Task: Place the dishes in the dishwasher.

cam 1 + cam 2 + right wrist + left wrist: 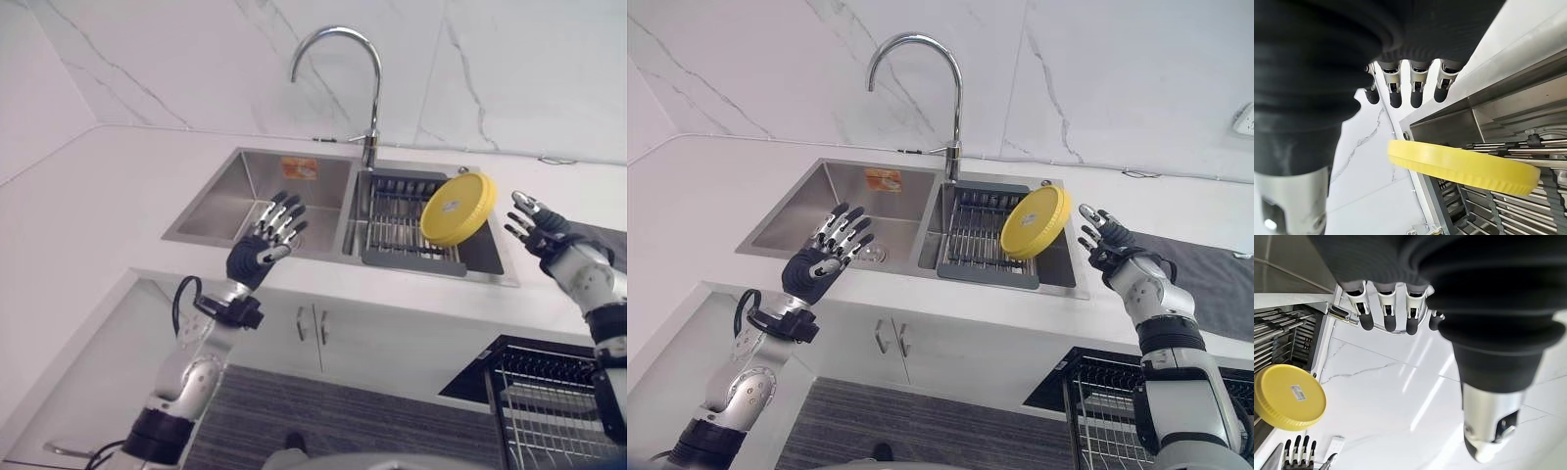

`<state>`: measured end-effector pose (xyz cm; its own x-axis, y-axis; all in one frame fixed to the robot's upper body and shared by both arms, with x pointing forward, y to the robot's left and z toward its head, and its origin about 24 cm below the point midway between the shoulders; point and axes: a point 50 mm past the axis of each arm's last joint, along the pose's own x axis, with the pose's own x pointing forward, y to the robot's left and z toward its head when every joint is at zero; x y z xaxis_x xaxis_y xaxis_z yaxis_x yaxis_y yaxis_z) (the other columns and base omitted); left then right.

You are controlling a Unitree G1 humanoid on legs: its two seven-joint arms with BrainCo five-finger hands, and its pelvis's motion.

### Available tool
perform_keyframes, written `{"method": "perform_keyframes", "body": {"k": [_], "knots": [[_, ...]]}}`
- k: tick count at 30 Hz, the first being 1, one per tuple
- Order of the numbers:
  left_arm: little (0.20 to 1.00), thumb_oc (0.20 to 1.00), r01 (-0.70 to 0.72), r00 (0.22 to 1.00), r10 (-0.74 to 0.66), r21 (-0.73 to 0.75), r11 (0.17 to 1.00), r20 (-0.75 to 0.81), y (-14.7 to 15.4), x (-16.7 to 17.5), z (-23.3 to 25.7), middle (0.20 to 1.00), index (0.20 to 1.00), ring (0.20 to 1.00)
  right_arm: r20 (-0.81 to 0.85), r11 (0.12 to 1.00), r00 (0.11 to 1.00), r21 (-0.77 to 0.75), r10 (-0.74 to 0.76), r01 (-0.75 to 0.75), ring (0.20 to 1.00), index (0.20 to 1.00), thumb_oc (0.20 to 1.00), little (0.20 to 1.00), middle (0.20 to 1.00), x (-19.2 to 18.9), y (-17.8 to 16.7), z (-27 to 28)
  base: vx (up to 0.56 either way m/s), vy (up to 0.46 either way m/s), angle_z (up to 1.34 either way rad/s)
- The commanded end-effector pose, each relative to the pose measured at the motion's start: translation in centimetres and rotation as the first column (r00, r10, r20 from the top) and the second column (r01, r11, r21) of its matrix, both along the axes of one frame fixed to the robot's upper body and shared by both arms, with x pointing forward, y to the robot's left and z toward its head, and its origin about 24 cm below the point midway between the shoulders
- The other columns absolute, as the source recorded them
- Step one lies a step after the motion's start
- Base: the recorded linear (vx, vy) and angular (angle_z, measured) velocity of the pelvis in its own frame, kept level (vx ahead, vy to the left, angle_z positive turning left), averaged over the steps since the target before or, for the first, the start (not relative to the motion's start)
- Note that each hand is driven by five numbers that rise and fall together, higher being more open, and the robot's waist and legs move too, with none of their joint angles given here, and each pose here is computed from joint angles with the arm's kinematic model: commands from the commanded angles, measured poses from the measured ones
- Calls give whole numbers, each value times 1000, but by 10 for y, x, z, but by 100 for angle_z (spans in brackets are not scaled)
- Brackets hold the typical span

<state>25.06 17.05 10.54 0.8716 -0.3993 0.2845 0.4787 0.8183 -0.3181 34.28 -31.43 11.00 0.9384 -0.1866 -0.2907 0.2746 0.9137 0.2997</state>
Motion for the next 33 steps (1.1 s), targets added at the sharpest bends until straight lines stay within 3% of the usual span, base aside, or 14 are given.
{"method": "perform_keyframes", "body": {"k": [1, 20, 33], "knots": [[1000, 1000, 65, 994, -63, -24, 998, 92, -10, 10, 21, 1000, 1000, 1000, 142, 998, 990, -64, 8, 2, 1000, 1000, 1000, 1000, 1000, 14, -10, 57, 0, 0, 0], [1000, 1000, 67, 995, -66, -10, 998, 74, -9, 12, 20, 1000, 1000, 1000, 57, 997, 998, -71, -7, 11, 1000, 1000, 1000, 1000, 1000, 14, -23, 56, 0, 0, 0], [1000, 1000, 66, 995, -67, 9, 998, 68, -7, 11, 20, 1000, 1000, 1000, 95, 997, 995, -69, 28, -22, 1000, 1000, 1000, 1000, 1000, 18, -15, 58, 8, -4, 0]]}}
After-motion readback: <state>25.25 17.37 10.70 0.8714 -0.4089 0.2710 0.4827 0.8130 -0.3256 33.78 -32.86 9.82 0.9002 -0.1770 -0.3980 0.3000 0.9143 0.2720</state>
